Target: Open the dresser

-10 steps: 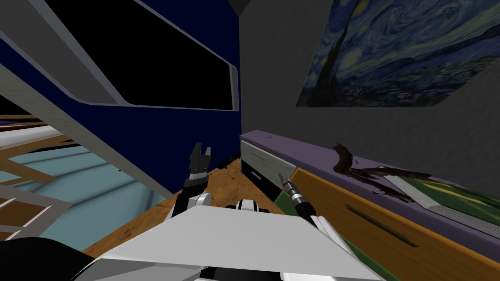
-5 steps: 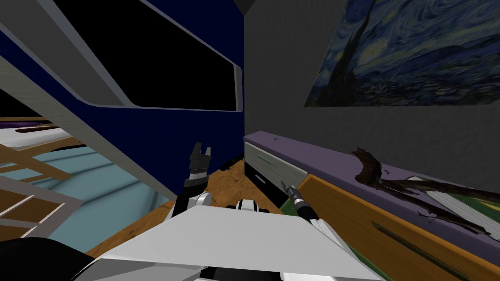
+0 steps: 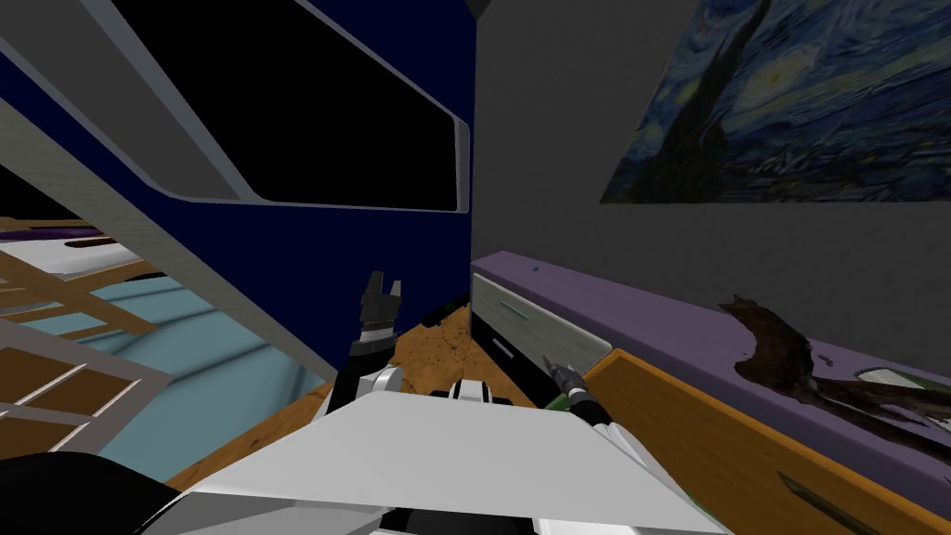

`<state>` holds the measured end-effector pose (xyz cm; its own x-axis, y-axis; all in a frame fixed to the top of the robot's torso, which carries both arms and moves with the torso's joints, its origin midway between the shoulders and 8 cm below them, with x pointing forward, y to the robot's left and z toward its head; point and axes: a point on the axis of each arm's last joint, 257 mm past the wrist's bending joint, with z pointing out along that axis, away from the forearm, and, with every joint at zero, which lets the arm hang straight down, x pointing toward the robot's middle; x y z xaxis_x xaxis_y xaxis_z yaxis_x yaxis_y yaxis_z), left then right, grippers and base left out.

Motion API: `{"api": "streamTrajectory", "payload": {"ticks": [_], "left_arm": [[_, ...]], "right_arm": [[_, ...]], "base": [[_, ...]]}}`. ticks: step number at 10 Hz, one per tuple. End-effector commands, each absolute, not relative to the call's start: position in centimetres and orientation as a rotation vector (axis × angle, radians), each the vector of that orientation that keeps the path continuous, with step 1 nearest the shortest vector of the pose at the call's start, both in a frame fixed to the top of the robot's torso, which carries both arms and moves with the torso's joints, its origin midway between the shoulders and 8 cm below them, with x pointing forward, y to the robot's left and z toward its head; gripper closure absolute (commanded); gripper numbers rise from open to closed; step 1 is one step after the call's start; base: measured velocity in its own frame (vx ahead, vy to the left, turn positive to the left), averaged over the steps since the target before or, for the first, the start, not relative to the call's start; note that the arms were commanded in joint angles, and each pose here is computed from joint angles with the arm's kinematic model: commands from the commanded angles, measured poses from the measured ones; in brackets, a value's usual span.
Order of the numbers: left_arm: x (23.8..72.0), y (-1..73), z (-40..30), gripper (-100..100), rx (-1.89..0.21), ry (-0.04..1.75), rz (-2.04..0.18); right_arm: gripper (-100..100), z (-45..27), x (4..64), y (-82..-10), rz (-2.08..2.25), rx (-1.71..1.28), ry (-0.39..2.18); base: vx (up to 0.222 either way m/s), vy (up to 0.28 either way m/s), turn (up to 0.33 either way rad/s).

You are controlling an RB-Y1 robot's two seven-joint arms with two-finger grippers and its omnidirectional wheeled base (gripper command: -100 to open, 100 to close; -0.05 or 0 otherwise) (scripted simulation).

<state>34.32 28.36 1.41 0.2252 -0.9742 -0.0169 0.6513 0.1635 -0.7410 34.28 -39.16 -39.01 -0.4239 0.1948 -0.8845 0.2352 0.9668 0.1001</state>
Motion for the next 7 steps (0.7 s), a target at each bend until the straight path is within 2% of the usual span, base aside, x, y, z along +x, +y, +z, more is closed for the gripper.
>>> {"api": "streamTrajectory", "payload": {"ticks": [1,5,7], "left_arm": [[34.3,28.4,1.4,0,-0.691,0.571,-1.253],[34.3,28.4,1.4,0,-0.691,0.571,-1.253],[34.3,28.4,1.4,0,-0.691,0.571,-1.253]], "right_arm": [[-100,-40.6,33.0,-41.9,-0.182,0.276,2.072],[-100,-42.3,30.6,-46.3,-0.389,0.205,2.136],[-100,-42.8,29.5,-48.5,-0.491,0.168,2.159]], "base": [[0.057,0.127,0.044],[0.068,0.131,0.084],[0.041,0.055,0.043]]}}
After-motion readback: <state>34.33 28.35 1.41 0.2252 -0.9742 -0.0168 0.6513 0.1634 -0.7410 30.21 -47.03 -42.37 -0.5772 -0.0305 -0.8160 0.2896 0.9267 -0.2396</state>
